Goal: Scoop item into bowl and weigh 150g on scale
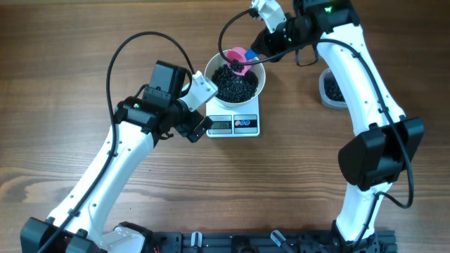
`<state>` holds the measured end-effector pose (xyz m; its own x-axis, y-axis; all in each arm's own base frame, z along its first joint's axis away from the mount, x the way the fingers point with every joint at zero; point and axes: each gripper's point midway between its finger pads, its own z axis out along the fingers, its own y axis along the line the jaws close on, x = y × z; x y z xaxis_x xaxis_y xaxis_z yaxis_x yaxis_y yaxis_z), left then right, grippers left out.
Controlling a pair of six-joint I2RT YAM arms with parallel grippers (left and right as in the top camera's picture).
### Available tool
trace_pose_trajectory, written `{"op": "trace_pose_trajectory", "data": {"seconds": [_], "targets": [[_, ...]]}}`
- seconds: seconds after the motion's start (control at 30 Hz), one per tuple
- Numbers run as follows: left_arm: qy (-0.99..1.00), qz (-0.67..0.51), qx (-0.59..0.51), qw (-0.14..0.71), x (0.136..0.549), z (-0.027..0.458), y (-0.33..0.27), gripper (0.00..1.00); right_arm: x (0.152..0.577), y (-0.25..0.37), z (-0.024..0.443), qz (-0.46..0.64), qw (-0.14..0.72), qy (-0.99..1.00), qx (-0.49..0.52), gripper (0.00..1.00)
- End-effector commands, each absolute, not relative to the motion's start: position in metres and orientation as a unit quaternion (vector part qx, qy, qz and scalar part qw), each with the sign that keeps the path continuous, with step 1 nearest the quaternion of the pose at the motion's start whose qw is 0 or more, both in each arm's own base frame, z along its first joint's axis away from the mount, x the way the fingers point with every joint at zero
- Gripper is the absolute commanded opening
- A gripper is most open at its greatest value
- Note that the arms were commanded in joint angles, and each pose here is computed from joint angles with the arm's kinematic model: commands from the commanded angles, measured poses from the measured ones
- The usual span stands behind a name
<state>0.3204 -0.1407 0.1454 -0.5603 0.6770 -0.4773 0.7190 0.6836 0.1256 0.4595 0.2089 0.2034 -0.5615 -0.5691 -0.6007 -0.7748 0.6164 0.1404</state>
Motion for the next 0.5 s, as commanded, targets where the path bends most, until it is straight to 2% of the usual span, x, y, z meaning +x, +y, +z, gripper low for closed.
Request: {"op": "trace_pose_trajectory", "data": {"seconds": [0.0, 0.47], "targets": [[0.877, -0.046, 0.404, 0.254, 0.3187, 0.1469, -0.1415, 1.00, 0.4580, 0.2150, 0.2320, 0.177, 0.300, 0.828, -0.439, 0.04], [0.877, -0.046, 0.404, 0.255, 0.3187, 0.1471, -0.1415, 1.00, 0.4622, 0.2177, 0.2329, 0.144, 0.317, 0.802, -0.486, 0.04]]}}
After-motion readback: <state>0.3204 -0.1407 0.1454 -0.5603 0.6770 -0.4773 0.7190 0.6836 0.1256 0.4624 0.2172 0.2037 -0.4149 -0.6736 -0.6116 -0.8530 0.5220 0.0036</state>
